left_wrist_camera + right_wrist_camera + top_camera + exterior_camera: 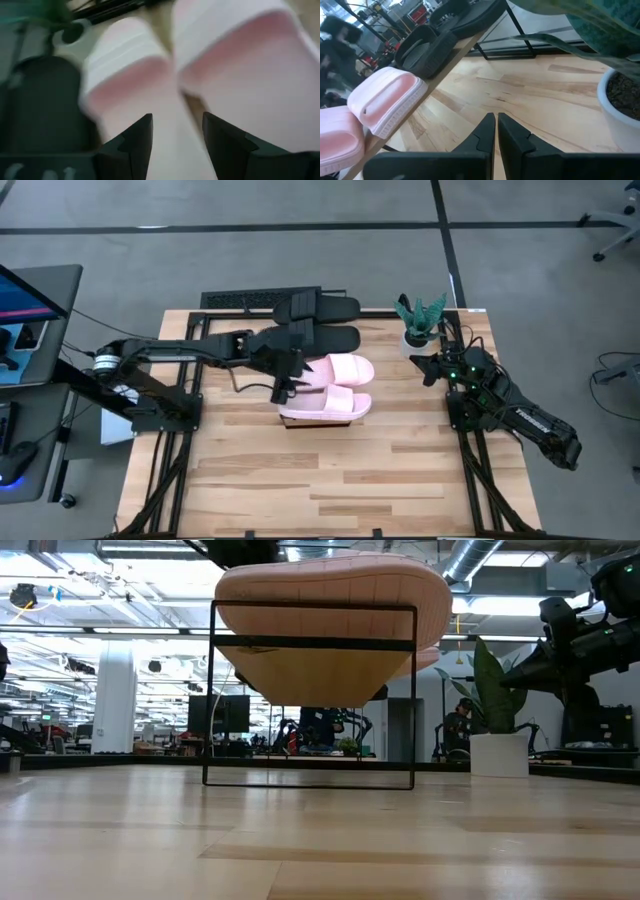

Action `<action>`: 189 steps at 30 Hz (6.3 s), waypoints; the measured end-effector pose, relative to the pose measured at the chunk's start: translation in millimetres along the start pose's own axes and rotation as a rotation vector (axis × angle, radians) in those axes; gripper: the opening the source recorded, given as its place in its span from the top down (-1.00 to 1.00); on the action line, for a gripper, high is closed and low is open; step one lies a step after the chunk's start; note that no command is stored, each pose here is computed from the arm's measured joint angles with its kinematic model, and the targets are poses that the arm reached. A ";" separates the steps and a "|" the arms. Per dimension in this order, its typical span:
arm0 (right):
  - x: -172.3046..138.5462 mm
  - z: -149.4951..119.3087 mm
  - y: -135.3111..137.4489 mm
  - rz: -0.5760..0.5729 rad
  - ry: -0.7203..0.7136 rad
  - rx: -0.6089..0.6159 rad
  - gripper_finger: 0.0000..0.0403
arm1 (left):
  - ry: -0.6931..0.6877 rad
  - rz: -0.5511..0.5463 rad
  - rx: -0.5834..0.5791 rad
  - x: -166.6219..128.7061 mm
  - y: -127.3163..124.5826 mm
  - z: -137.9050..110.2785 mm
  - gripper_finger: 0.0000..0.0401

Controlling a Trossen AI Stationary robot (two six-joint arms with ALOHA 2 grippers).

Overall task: Pick and place slides into the shelf
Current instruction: Return to Home Position

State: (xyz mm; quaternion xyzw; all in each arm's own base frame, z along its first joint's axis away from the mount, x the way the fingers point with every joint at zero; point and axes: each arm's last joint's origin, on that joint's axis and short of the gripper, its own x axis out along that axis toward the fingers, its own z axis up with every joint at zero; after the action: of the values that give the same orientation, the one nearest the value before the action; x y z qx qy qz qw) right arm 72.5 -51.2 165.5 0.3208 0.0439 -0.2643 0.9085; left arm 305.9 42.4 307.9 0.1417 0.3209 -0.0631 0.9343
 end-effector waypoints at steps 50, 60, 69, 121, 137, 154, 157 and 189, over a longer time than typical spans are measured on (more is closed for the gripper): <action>-0.1 0.0 0.0 0.000 -0.001 0.000 0.94 | -0.700 -0.063 -0.552 -110.5 -103.9 -146.3 0.19; -0.1 0.0 0.0 0.000 -0.001 0.000 0.94 | -0.801 -0.069 -0.554 -92.9 -113.1 -177.9 0.19; -0.1 0.0 0.0 0.000 -0.001 0.000 0.94 | -0.860 -0.072 -0.557 -83.8 -117.0 -191.3 0.19; -0.1 0.0 0.0 0.000 -0.001 0.000 0.94 | -0.034 -0.420 -0.752 -31.6 -168.4 -229.7 0.19; -0.1 0.0 0.0 0.000 -0.001 0.000 0.94 | -0.049 -0.311 -0.614 -29.3 -168.6 -232.5 0.19; -0.1 0.0 0.0 0.000 -0.001 0.000 0.94 | -0.049 -0.292 -0.614 -29.1 -168.1 -232.9 0.19; -0.1 0.0 0.0 0.000 -0.001 0.000 0.94 | -0.050 -0.292 -0.615 -29.1 -168.1 -232.9 0.19; -0.1 0.0 0.0 0.000 -0.001 -0.001 0.94 | -0.054 -0.291 -0.597 -29.1 -168.1 -232.7 0.19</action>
State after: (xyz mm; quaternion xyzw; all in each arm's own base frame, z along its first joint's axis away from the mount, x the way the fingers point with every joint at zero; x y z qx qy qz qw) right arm 72.5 -51.2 165.5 0.3204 0.0435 -0.2644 0.9086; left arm 112.5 -45.7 112.7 -0.1872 0.3173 -0.1030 0.9240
